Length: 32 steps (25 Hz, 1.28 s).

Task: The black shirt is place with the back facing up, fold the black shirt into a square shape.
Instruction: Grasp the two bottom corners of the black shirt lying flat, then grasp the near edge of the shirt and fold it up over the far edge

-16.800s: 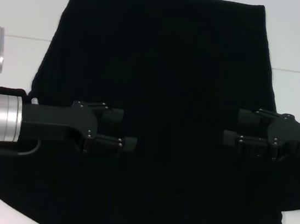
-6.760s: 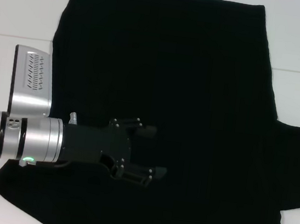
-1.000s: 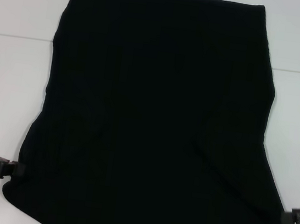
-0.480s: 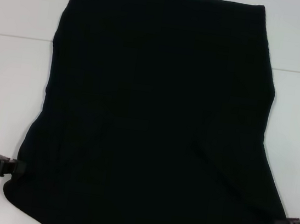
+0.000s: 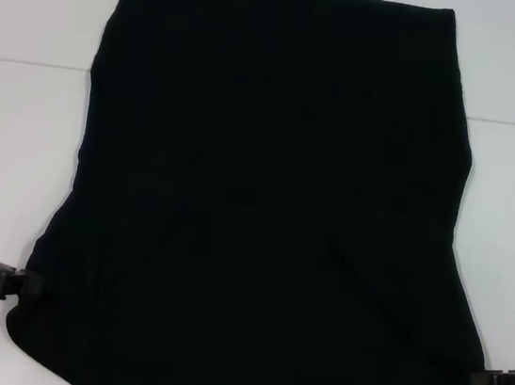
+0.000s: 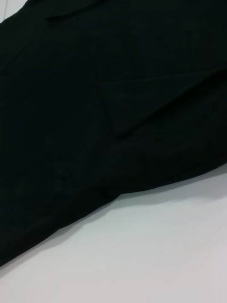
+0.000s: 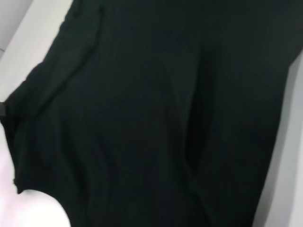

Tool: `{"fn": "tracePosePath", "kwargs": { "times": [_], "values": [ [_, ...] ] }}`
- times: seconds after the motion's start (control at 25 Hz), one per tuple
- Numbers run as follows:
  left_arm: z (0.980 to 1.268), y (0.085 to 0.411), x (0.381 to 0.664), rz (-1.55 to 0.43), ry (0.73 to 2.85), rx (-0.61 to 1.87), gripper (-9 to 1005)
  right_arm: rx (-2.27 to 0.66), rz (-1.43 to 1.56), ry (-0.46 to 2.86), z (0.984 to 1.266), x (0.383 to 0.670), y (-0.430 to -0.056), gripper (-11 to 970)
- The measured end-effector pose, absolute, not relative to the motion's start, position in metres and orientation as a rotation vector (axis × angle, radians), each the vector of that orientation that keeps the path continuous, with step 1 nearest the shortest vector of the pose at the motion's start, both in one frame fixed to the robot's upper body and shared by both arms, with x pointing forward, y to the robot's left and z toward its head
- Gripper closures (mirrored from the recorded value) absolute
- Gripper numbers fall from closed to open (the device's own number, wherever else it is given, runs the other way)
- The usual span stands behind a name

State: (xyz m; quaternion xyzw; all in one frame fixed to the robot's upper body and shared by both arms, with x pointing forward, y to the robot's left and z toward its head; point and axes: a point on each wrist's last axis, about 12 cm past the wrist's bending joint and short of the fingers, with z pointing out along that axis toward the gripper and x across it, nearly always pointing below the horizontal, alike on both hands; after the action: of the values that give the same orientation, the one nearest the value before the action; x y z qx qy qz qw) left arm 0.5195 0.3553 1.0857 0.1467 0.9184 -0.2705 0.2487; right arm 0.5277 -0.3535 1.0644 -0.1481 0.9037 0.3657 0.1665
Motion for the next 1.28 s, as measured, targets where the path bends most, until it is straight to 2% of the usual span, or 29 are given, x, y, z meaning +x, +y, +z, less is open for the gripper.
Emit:
{"fn": "tracePosePath", "kwargs": {
  "times": [0.16,0.36,0.6,0.84,1.0,1.28],
  "values": [
    [1.085,0.355,0.519,-0.737,2.501,0.406,990,-0.418,1.038,2.567,1.063,0.527,-0.353,486],
    [1.085,0.355,0.52,-0.734,2.499,0.407,990,-0.407,1.045,2.546,1.062,0.525,-0.355,735],
    [1.083,0.354,0.52,-0.74,2.5,0.405,990,-0.415,1.046,2.521,1.06,0.522,-0.355,899],
    [1.082,0.354,0.512,-0.799,2.523,0.357,991,-0.379,1.05,2.476,1.057,0.504,-0.373,899],
    [1.083,0.363,0.498,-0.889,2.499,0.253,991,-0.352,1.04,2.45,1.056,0.487,-0.389,898],
    [1.083,0.365,0.477,-1.05,2.449,0.218,991,-0.291,1.008,2.406,1.054,0.457,-0.417,898]
  ]
}}
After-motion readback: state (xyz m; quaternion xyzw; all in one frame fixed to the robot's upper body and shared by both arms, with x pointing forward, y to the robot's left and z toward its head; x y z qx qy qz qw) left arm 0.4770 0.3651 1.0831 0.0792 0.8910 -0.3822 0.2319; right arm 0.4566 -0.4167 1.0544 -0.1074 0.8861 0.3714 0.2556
